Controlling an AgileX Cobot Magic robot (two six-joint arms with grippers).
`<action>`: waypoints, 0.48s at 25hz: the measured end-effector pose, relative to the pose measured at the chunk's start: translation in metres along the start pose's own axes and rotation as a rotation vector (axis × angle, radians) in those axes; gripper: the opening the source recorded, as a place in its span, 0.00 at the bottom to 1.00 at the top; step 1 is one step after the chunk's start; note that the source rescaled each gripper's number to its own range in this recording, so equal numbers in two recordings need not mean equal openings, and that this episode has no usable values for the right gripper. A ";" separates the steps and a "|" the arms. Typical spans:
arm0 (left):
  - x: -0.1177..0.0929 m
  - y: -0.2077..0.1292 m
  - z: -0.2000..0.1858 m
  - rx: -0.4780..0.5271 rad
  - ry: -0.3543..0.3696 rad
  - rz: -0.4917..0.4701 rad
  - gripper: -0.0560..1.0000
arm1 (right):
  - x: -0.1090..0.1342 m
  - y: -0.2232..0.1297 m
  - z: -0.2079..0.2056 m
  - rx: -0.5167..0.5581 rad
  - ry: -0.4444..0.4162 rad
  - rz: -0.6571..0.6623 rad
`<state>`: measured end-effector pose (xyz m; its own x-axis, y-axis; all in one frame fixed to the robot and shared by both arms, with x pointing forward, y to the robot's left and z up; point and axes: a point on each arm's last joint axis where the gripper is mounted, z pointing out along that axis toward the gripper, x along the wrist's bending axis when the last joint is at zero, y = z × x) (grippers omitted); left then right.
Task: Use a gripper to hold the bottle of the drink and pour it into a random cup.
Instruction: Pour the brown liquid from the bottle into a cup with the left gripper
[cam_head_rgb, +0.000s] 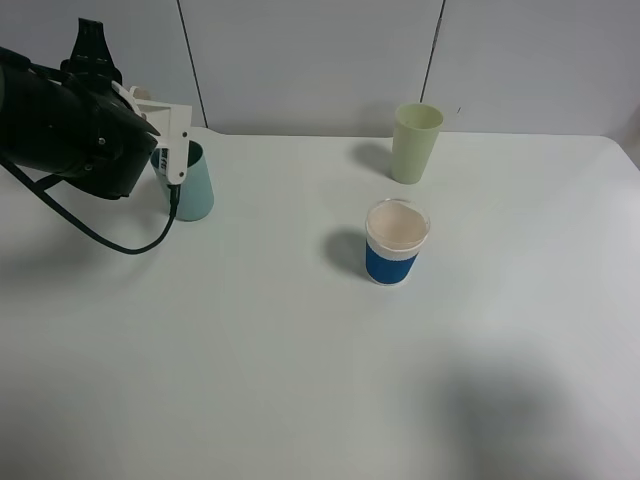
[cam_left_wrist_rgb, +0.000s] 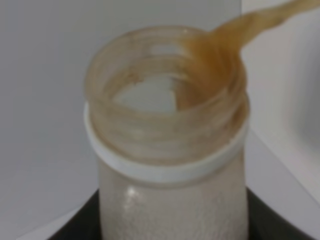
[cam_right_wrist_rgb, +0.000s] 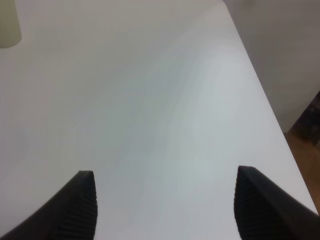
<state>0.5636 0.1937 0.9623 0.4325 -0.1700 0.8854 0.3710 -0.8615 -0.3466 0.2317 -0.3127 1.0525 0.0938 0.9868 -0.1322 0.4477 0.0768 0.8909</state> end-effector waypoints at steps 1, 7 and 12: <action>0.000 0.000 0.000 0.001 0.000 0.001 0.05 | 0.000 0.000 0.000 0.000 0.000 0.000; 0.000 0.000 0.000 0.000 0.001 0.006 0.05 | 0.000 0.000 0.000 0.000 0.000 0.000; 0.000 0.000 0.000 0.000 0.001 0.009 0.05 | 0.000 0.000 0.000 0.000 0.000 0.000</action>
<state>0.5637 0.1937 0.9624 0.4347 -0.1781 0.8828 0.3675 -0.8598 -0.3544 0.2317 -0.3127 1.0525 0.0938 0.9868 -0.1322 0.4477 0.0768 0.8909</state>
